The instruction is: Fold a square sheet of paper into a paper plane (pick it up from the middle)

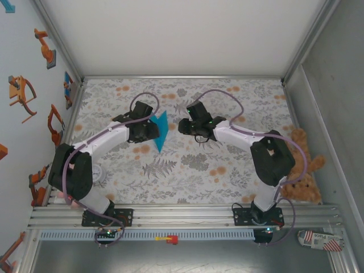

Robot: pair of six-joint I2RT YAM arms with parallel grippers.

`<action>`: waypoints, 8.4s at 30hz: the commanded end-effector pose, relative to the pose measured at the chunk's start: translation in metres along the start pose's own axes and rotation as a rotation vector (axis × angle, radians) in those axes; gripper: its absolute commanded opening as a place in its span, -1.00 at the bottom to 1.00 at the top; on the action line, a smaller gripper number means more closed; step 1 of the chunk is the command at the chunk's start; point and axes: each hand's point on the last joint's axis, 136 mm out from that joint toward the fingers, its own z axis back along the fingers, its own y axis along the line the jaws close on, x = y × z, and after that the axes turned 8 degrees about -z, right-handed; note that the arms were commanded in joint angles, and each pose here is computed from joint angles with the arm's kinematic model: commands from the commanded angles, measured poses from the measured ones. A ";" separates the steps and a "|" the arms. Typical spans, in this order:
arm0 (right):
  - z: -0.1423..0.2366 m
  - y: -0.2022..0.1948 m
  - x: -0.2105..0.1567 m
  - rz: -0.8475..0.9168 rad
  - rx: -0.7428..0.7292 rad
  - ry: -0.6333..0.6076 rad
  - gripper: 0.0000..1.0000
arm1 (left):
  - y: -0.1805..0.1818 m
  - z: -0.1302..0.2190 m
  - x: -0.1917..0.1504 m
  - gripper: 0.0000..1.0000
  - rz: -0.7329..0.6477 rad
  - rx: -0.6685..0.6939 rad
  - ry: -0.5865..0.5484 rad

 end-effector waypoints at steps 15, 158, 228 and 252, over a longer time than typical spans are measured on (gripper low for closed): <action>0.022 -0.008 0.013 -0.054 -0.021 -0.085 -0.39 | -0.006 -0.032 0.036 -0.67 -0.185 0.157 -0.080; -0.037 -0.036 -0.040 -0.544 0.212 0.134 -0.39 | -0.071 -0.095 -0.044 -0.32 -0.134 -0.224 0.169; 0.015 -0.037 -0.019 -0.786 0.201 0.053 -1.00 | -0.131 -0.057 -0.058 -0.10 -1.023 -0.295 -0.357; 0.006 -0.045 -0.029 -0.794 0.151 0.097 -1.00 | -0.143 -0.047 -0.059 -0.24 -0.991 -0.363 -0.388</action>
